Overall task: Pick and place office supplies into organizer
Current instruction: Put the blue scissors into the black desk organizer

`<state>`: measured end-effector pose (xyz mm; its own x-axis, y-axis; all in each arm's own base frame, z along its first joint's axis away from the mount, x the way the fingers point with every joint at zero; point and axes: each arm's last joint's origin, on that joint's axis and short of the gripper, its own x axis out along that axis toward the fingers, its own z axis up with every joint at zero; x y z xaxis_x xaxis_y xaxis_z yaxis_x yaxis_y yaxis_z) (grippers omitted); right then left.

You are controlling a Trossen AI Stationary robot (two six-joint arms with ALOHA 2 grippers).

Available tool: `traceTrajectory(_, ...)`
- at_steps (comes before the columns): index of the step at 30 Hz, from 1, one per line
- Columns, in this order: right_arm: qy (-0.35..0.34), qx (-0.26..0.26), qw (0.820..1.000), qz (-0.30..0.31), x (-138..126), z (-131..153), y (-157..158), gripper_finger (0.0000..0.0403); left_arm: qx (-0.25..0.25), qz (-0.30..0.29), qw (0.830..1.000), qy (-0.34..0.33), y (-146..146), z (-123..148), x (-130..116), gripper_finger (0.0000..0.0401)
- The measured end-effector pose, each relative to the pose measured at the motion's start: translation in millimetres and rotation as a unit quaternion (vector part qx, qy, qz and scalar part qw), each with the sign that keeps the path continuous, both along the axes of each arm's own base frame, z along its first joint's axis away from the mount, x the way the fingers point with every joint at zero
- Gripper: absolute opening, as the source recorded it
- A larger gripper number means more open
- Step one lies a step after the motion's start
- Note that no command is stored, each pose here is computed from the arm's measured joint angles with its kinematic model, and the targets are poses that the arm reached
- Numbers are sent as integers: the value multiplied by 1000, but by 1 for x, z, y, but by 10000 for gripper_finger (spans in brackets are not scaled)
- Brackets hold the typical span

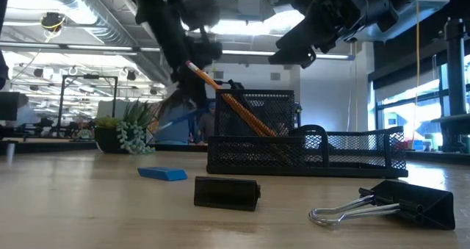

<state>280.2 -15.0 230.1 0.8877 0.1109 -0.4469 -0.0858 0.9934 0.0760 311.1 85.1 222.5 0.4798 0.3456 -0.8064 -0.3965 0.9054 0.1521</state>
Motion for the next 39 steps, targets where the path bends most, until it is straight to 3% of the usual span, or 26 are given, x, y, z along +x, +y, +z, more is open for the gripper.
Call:
traceTrajectory(5, 15, 1, 1000, 0, -1, -3, 0, 265, 27, -13, 997, -76, -3, 32, -6, 74)
traceTrajectory(9, 19, 2, 1000, 0, -2, -3, 0, 265, 34, -59, 990, -127, -10, 49, -5, 74)
traceTrajectory(21, 43, 4, 999, 0, -4, -7, 0, 265, 32, -194, 953, -231, -28, 71, 4, 74)
traceTrajectory(30, 78, 7, 997, -1, -8, -13, 1, 265, 79, -225, 928, -285, -28, 88, 5, 73)
traceTrajectory(39, 83, 7, 996, -1, -8, -14, 1, 265, 115, -254, 899, -338, -41, 109, -17, 72)
